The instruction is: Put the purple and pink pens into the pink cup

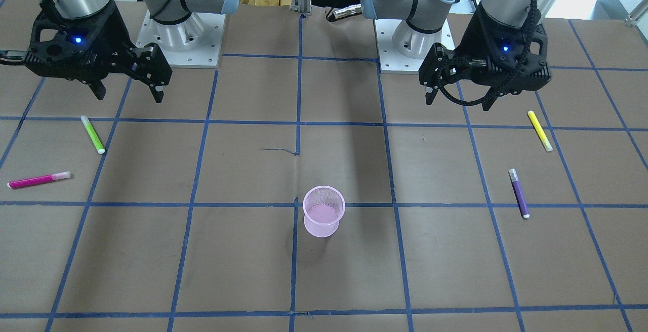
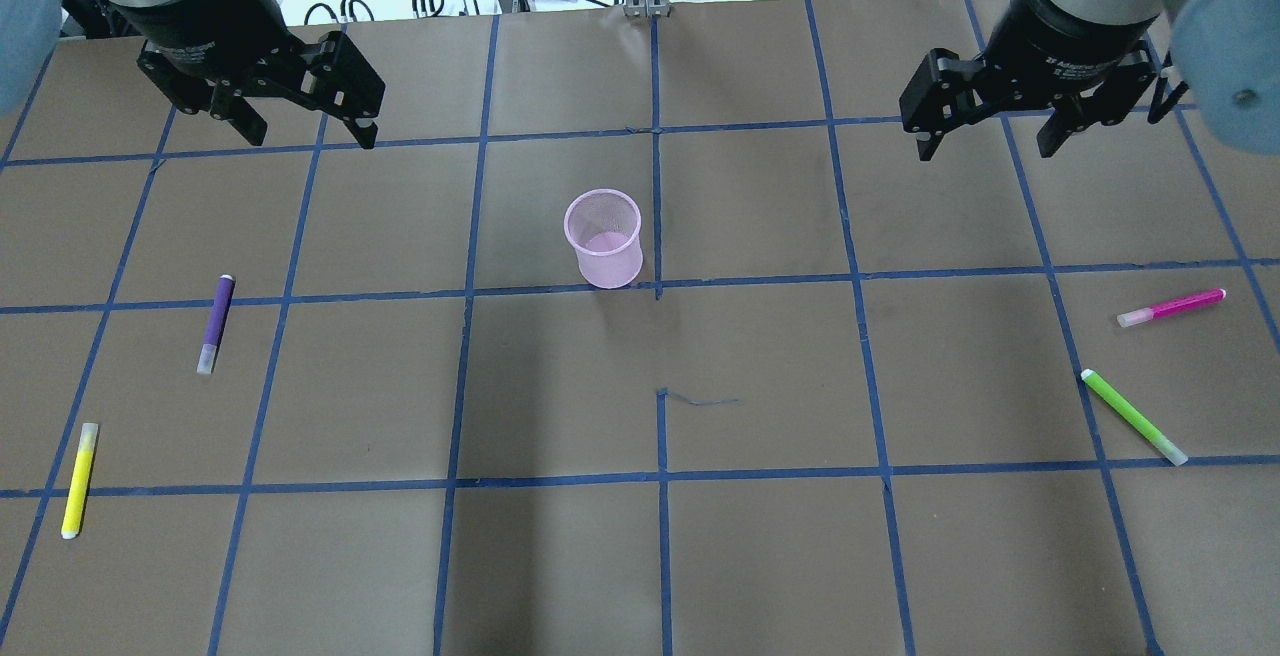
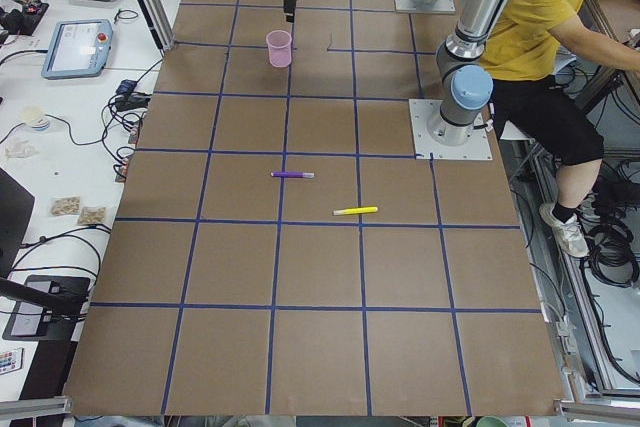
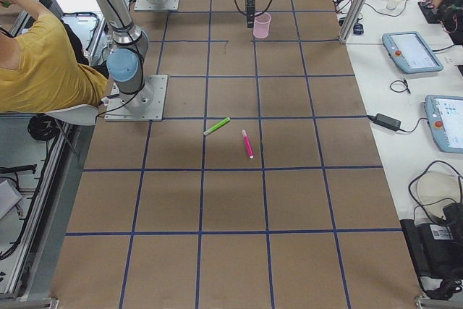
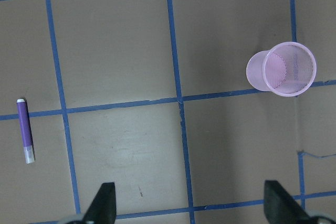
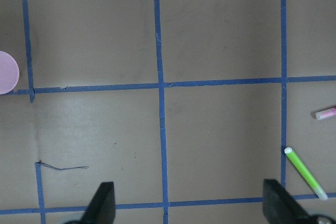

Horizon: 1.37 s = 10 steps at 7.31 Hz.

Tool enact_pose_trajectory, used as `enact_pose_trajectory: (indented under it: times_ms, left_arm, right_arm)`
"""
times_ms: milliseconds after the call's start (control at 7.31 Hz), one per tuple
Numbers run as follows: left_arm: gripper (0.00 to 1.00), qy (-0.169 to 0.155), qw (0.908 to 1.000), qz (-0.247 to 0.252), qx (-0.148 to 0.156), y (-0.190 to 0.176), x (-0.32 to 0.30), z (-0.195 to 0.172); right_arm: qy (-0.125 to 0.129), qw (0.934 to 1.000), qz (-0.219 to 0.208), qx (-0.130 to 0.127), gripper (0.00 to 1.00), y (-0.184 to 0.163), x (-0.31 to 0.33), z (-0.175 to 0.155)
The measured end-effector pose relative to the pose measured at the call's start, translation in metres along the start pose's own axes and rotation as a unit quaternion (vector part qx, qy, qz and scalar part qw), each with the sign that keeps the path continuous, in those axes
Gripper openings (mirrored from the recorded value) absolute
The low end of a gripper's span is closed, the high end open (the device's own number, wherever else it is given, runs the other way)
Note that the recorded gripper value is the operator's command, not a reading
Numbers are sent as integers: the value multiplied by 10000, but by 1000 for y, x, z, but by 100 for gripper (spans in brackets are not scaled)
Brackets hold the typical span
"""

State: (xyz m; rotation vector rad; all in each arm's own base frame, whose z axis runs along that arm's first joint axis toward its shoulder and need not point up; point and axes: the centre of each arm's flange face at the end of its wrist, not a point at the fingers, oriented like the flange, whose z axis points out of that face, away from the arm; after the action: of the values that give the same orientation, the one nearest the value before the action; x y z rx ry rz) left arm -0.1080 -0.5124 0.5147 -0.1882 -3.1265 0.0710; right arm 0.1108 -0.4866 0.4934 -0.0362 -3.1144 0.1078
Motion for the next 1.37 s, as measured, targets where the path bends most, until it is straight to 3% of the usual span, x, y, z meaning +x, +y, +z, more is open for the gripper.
enact_pose_trajectory:
  times_ms: [137, 410, 684, 957, 1094, 1368]
  left_arm:
    - [100, 18, 9999, 48, -129, -1, -25, 9]
    - [100, 141, 9975, -436, -540, -6, -105, 63]
    - [100, 61, 9959, -767, -468, -11, -189, 149]
    - [100, 10, 9965, -716, -441, -10, -245, 224]
    - [100, 14, 9966, -673, -472, -13, -261, 252]
    - [100, -104, 9992, -244, -303, -22, -294, 297]
  right_arm:
    - [-5, 9998, -182, -11, 100, -1, 4, 2]
    - [-5, 9955, -946, -18, 100, -10, 45, 5]
    - [-246, 9873, -1568, -83, 100, -14, 134, 22]
    - [-581, 9684, -2423, -136, 100, 2, 207, 57]
    - [-606, 9579, -2805, -103, 100, 11, 232, 77]
    - [-380, 9401, -3384, 146, 100, 22, 275, 128]
